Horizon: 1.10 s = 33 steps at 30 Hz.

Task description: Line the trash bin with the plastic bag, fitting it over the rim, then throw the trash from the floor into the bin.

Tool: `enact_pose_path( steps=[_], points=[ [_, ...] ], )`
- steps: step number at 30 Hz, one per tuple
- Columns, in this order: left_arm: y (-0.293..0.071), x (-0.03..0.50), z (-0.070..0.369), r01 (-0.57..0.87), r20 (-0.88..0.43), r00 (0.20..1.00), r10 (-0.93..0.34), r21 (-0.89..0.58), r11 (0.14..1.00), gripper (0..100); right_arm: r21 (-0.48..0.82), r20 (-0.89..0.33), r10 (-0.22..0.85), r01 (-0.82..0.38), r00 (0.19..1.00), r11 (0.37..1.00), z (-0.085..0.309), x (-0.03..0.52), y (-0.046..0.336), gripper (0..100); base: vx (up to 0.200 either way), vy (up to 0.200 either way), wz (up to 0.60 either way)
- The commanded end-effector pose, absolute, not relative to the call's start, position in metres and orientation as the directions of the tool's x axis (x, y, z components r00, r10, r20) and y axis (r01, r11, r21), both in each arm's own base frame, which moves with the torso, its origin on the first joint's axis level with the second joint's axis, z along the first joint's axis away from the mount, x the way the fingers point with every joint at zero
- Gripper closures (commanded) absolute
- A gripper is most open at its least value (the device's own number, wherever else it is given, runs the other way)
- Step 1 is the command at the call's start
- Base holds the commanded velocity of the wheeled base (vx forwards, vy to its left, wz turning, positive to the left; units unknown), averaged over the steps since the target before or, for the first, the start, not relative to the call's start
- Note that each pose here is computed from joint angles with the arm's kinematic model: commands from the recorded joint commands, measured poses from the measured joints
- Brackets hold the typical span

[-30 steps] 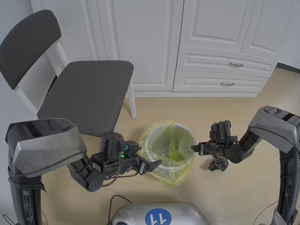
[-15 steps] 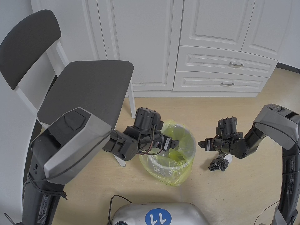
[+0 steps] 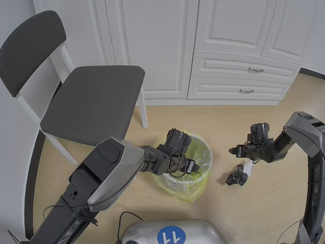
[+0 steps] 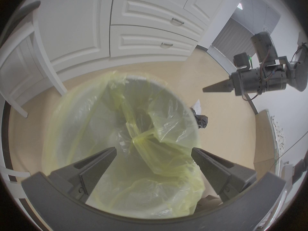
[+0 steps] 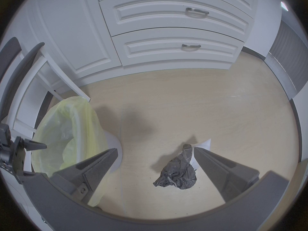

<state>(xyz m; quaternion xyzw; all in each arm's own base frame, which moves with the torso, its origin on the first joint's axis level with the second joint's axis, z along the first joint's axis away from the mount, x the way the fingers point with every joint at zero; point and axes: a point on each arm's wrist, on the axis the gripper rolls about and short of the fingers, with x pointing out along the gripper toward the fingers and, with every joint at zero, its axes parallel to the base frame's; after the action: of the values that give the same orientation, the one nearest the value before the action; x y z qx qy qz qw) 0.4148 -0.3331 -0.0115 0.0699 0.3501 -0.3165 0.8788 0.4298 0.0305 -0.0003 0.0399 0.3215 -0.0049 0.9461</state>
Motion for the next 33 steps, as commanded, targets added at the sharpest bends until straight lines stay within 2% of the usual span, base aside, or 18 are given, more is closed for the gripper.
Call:
enact_pose_path(
  steps=[1, 6, 10, 20, 28, 33],
  points=[
    [-0.333, 0.415, -0.033, 0.594, -0.688, 0.538, -0.488, -0.101, 0.798, 0, 0.07, -0.618, -0.006, 0.063, 0.786, 0.996, -0.009, 0.434, 0.018, 0, 0.0, 0.0, 0.0],
    [-0.333, 0.402, -0.007, 0.568, -0.686, 0.552, -0.473, -0.106, 0.816, 0, 0.056, -0.626, 0.001, 0.044, 0.78, 0.997, -0.012, 0.433, 0.016, 0, 0.0, 0.0, 0.0],
    [-0.324, 0.379, -0.007, 0.562, -0.739, 0.519, -0.43, -0.084, 0.823, 0, 0.046, -0.632, -0.001, 0.038, 0.775, 0.998, -0.016, 0.433, 0.015, 0, 0.0, 0.0, 0.0],
    [-0.326, 0.347, -0.008, 0.59, -0.778, 0.469, -0.418, -0.076, 0.804, 0, 0.034, -0.642, -0.006, 0.036, 0.766, 0.999, -0.022, 0.433, 0.013, 0, 0.0, 0.0, 0.0],
    [-0.327, 0.362, 0.004, 0.58, -0.667, 0.566, -0.485, -0.096, 0.809, 0, 0.035, -0.627, -0.02, 0.053, 0.779, 0.998, -0.018, 0.438, 0.005, 0, 0.0, 0.0, 0.0],
    [-0.327, 0.365, 0.029, 0.519, -0.579, 0.642, -0.503, -0.153, 0.841, 0, 0.023, -0.653, -0.063, 0.103, 0.755, 0.994, -0.034, 0.45, -0.012, 0, 0.0, 0.0, 0.0]
  ],
)
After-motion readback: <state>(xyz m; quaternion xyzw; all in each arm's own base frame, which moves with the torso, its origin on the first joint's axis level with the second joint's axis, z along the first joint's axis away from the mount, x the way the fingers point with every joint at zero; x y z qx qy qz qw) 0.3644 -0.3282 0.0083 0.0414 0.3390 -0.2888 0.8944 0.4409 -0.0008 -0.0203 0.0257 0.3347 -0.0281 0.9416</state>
